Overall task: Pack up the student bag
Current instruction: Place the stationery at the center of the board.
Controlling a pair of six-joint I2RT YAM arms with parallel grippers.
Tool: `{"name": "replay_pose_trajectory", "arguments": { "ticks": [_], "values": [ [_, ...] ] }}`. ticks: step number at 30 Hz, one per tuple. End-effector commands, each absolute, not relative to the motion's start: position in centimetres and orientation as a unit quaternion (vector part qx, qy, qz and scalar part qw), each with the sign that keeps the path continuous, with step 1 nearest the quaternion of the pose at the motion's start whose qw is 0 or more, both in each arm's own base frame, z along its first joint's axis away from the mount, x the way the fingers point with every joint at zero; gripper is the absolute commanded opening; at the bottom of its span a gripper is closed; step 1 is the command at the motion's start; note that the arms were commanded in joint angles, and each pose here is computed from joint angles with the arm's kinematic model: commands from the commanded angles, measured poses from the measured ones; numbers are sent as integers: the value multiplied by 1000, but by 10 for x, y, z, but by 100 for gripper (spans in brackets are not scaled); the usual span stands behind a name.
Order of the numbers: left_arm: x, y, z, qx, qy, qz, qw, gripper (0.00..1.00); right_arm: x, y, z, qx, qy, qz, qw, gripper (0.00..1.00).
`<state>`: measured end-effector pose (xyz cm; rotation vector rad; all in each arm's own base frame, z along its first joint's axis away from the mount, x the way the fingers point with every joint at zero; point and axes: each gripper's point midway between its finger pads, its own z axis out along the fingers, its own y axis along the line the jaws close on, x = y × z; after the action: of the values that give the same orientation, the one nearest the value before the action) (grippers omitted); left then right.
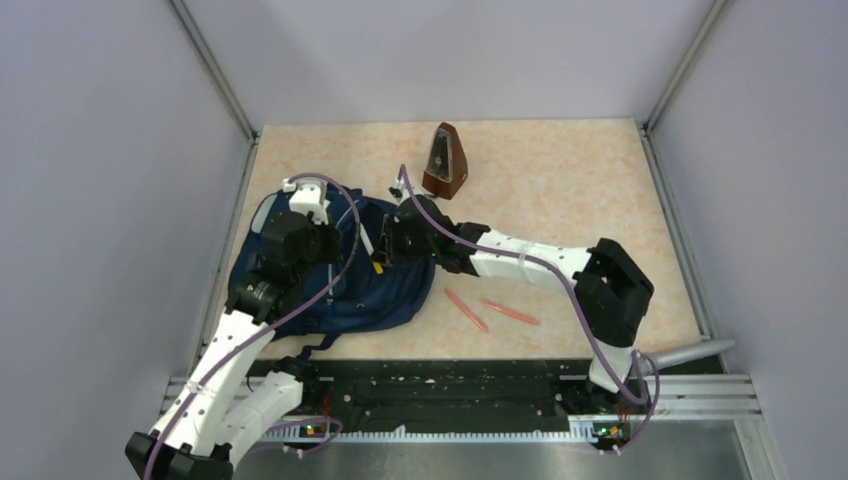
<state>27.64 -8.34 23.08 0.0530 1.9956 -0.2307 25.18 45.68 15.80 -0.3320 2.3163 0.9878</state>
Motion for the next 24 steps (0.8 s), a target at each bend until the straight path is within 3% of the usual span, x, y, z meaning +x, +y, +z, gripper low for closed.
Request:
{"name": "replay_pose_trajectory", "arguments": {
  "ticks": [1, 11, 16, 21, 24],
  "values": [
    [284, -85, 264, 21, 801, -110, 588, 0, 261, 493, 193, -89, 833, 452, 305, 0],
    [283, -86, 265, 22, 800, -113, 589, 0, 264, 536, 182, -71, 822, 471, 312, 0],
    [283, -87, 265, 22, 801, -113, 588, 0, 258, 541, 174, -88, 826, 451, 327, 22],
    [283, -88, 264, 24, 801, -116, 586, 0, 261, 534, 180, -98, 819, 446, 347, 36],
    [283, -88, 264, 24, 801, -116, 586, 0, 259, 526, 186, -105, 813, 443, 363, 38]
  ]
}}
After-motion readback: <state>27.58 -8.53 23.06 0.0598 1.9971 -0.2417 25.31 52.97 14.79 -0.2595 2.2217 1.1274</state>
